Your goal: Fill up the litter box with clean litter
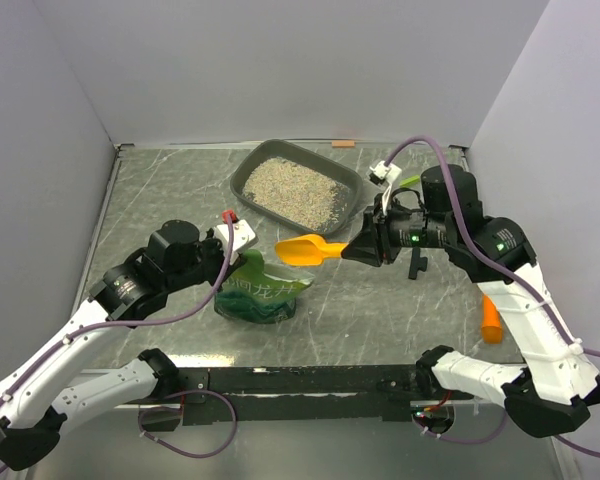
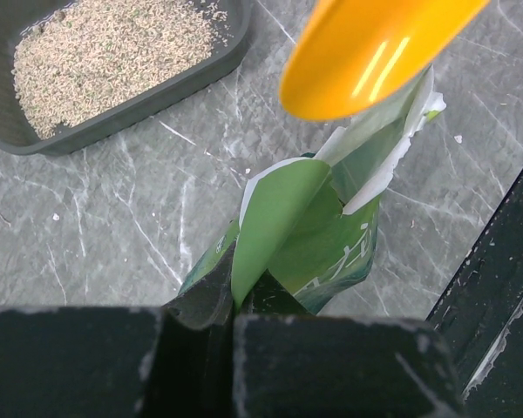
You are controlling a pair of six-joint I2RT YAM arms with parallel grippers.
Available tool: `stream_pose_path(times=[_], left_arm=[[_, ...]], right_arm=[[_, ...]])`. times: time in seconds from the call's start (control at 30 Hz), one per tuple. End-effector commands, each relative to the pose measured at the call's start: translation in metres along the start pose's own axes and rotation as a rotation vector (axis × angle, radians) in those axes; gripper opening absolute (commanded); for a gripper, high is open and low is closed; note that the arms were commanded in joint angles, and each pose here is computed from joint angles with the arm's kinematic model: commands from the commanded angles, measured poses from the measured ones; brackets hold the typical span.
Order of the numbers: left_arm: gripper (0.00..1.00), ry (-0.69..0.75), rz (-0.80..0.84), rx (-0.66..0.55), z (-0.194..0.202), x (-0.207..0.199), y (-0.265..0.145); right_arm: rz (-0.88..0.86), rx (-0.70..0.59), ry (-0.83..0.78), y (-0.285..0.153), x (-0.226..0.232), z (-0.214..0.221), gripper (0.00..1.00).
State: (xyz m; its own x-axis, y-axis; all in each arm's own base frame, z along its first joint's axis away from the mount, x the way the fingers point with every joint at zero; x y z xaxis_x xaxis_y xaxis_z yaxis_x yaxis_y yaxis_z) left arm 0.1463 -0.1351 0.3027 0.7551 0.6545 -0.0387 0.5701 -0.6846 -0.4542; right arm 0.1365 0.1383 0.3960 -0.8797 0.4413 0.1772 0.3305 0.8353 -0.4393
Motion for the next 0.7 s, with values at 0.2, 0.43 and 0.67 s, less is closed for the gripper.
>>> stream_pose_path(times=[0.2, 0.43, 0.67], left_arm=[[0.01, -0.008, 0.012, -0.108, -0.017, -0.003, 0.002], [0.01, -0.01, 0.029, -0.123, -0.018, -0.004, 0.001], [0.01, -0.017, 0.068, -0.122, -0.02, -0.008, 0.005]], right_arm=[[-0.024, 0.037, -0.033, 0.011, 0.004, 0.008, 0.0], [-0.034, 0.066, -0.027, 0.018, 0.004, 0.013, 0.0], [-0.029, 0.126, -0.08, 0.025, 0.002, 0.022, 0.0]])
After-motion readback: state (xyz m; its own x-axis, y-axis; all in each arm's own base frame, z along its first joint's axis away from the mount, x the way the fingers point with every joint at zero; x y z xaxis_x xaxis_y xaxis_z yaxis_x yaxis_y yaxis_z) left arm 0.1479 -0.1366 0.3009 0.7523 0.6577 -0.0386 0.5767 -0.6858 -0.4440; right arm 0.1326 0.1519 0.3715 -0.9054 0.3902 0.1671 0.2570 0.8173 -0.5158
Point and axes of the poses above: each gripper's point midway between its finger pads, its own y axis out along the fingers, its own x axis along the line the jaws close on, z = x × y, the point moved 9 cm from there along -y, back along the fingers, and after that the axes turned 11 degrees about -y, right-handed, at the moved point
